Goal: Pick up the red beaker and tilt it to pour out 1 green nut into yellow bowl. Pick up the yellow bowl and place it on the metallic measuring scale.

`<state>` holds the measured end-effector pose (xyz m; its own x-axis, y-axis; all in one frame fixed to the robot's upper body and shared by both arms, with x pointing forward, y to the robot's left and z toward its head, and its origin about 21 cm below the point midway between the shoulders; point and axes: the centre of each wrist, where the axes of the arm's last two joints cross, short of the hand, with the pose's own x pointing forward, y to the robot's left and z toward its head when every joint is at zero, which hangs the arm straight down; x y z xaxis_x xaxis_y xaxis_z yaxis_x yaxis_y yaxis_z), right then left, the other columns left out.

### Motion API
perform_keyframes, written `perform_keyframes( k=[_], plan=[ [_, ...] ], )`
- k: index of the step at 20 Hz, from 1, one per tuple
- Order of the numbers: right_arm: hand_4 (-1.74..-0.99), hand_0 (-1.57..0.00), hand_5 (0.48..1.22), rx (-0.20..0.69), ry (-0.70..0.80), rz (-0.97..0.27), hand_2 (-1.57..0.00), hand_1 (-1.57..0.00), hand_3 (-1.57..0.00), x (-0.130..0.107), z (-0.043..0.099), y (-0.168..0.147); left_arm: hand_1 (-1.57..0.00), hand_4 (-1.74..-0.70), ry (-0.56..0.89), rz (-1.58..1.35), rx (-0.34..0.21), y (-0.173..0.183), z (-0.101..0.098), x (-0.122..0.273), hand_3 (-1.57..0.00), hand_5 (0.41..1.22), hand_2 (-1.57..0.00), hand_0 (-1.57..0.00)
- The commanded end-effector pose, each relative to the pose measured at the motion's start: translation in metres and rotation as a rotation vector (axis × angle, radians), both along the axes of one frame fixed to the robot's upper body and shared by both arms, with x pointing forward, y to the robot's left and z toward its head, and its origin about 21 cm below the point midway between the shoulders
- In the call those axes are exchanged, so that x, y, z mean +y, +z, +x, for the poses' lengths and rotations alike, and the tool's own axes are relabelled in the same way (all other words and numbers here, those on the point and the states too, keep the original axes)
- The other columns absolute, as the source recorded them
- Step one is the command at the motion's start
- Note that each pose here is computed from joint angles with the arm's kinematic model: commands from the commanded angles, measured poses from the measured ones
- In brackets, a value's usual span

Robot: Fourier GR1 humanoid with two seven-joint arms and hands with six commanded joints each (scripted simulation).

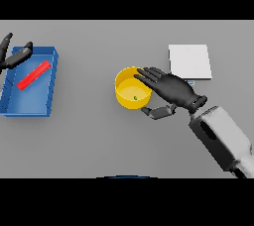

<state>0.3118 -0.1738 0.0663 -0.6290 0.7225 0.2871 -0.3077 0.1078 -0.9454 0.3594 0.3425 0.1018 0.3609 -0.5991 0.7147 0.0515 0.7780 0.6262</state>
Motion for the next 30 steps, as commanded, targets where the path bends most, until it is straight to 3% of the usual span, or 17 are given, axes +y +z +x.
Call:
perform_keyframes(
  k=[1, 9, 15, 17, 20, 22, 23, 24, 25, 26, 27, 29, 30],
  plan=[
    [-1.161, 0.00, 0.643, 0.002, 0.033, -0.033, 0.00, 0.00, 0.00, 0.004, 0.003, -0.002, 0.00, -0.80, 0.001, 0.006, 0.007, -0.001, -0.001, 0.001, 0.00, 0.691, 0.00, 0.00],
    [-1.161, 0.00, 0.658, 0.074, 0.183, -0.239, 0.00, 0.00, 0.00, 0.030, 0.030, -0.006, 0.00, -0.81, 0.006, 0.002, -0.004, 0.001, -0.001, 0.003, 0.00, 0.696, 0.00, 0.00],
    [-1.177, 0.00, 0.673, 0.117, 0.215, -0.367, 0.00, 0.00, 0.00, 0.055, 0.042, -0.015, 0.00, -0.80, -0.010, 0.014, -0.004, 0.001, -0.001, 0.005, 0.00, 0.706, 0.00, 0.00],
    [-1.184, 0.00, 0.676, 0.140, 0.235, -0.386, 0.00, 0.00, 0.00, 0.051, 0.043, -0.019, 0.00, -0.80, -0.010, 0.005, 0.002, -0.001, 0.001, 0.006, 0.00, 0.703, 0.00, 0.00],
    [-1.195, 0.00, 0.708, 0.153, 0.213, -0.403, 0.00, 0.00, -0.02, 0.056, 0.047, -0.024, 0.00, -0.79, -0.007, 0.024, -0.001, 0.003, 0.002, 0.004, 0.00, 0.711, 0.00, 0.00],
    [-1.234, 0.00, 0.770, 0.159, 0.209, -0.410, -0.04, -0.01, -0.08, 0.054, 0.046, -0.023, 0.00, -0.79, -0.008, 0.025, -0.005, 0.002, 0.002, 0.006, 0.00, 0.714, 0.00, 0.00],
    [-1.261, -0.05, 0.809, 0.155, 0.209, -0.413, -0.09, -0.06, -0.13, 0.055, 0.045, -0.024, 0.00, -0.79, 0.001, 0.025, 0.000, 0.003, 0.003, 0.007, 0.00, 0.712, 0.00, 0.00],
    [-1.309, -0.19, 0.891, 0.155, 0.217, -0.405, -0.19, -0.18, -0.21, 0.058, 0.044, -0.024, 0.00, -0.79, 0.001, 0.030, 0.004, 0.000, 0.001, 0.009, 0.00, 0.711, 0.00, 0.00],
    [-1.363, -0.45, 0.957, 0.149, 0.227, -0.400, -0.35, -0.41, -0.32, 0.057, 0.044, -0.026, 0.00, -0.79, 0.005, 0.024, 0.003, 0.000, 0.001, 0.008, 0.00, 0.710, 0.00, 0.00],
    [-1.435, -0.68, 1.010, 0.149, 0.232, -0.394, -0.59, -0.64, -0.57, 0.052, 0.047, -0.024, 0.00, -0.79, -0.006, 0.023, -0.005, 0.001, 0.001, 0.009, 0.00, 0.710, 0.00, 0.00],
    [-1.492, -0.86, 1.052, 0.150, 0.237, -0.385, -0.79, -0.83, -0.68, 0.054, 0.047, -0.022, 0.00, -0.79, -0.006, 0.023, -0.002, 0.003, 0.001, 0.012, 0.00, 0.710, 0.00, 0.00],
    [-1.578, -1.11, 1.113, 0.154, 0.251, -0.394, -1.07, -1.09, -0.88, 0.055, 0.047, -0.022, 0.00, -0.79, -0.006, 0.023, 0.003, 0.000, 0.000, 0.011, 0.00, 0.707, 0.00, 0.00],
    [-1.611, -1.21, 1.135, 0.162, 0.256, -0.394, -1.13, -1.19, -0.97, 0.054, 0.048, -0.021, 0.00, -0.79, -0.013, 0.025, 0.002, 0.001, 0.000, 0.009, 0.00, 0.709, 0.00, 0.00]
  ],
)
